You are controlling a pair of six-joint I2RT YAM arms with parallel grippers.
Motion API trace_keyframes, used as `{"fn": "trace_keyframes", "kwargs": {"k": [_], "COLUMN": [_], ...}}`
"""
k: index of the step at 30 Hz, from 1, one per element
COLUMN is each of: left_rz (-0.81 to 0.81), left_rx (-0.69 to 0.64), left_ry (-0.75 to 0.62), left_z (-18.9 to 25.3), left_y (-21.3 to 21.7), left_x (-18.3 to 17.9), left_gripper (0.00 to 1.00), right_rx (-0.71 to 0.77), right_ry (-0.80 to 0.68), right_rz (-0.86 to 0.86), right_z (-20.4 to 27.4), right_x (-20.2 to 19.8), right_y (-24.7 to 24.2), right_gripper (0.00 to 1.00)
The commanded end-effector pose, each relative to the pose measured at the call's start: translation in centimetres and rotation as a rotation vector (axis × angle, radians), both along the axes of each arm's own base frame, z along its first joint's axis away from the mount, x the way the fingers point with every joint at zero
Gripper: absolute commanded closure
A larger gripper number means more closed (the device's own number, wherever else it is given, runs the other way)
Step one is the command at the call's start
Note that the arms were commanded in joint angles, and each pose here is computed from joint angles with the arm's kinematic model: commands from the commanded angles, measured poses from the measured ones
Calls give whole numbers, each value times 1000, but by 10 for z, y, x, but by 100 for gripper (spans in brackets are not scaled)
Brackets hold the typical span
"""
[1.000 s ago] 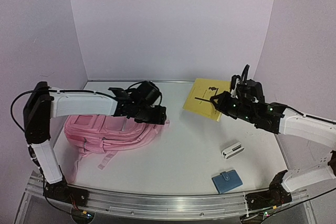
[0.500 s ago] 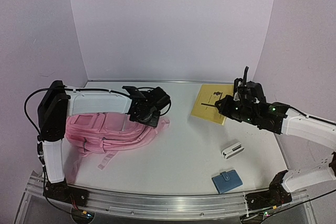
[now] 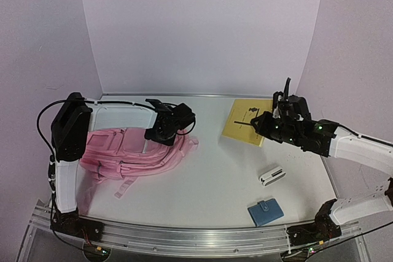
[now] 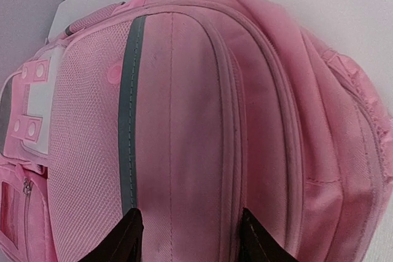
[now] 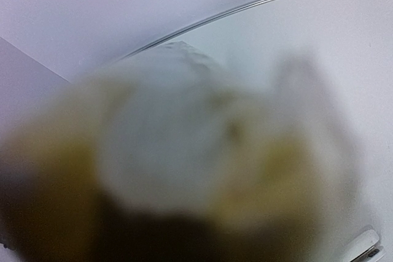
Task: Pack the student bag
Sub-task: Place the book in the student bag.
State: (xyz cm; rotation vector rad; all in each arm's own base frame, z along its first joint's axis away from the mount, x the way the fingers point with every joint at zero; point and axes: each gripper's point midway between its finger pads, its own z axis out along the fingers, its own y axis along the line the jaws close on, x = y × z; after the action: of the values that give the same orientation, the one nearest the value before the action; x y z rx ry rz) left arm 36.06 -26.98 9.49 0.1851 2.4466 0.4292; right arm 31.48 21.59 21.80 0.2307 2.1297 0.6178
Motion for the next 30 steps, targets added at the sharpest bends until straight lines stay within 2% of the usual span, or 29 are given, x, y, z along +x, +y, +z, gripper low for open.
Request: {"fn": "trace_keyframes", "kwargs": {"k": [1,3,5,7,10,15,18,24,30], "left_rz": [29,32,36,35,-3,-197,-299,-412,-461], "left_rx": [31,31,24,-14,-131,-447,-605,-726,-821], "left_ry": [-23,-20,-21,-36,-70,-180,-178,-144,-124], "left_z": [10,12,19,36,70,150,181,206,213], "left_y": [13,15,17,16,9,-12,-17,-25,-41], "left_x": [11,9,8,6,2,-15,-26,-44,-50], "left_gripper": [57,71,90,99,100,100,100,100,100], "right_rx": [114,122,138,162,202,266,375,625,627], "right_ry": [-126,-129,-133,-137,-141,-100,-78,13,146], "right_rz": [1,4,22,61,153,292,393,498,504], "right_z": [51,54,59,67,82,89,96,105,68], "right_x": [2,0,-2,-5,-12,-19,-25,-29,-25], "right_y": [3,2,5,11,27,57,81,118,148], "right_gripper": [100,100,100,100,100,100,100,100,100]}}
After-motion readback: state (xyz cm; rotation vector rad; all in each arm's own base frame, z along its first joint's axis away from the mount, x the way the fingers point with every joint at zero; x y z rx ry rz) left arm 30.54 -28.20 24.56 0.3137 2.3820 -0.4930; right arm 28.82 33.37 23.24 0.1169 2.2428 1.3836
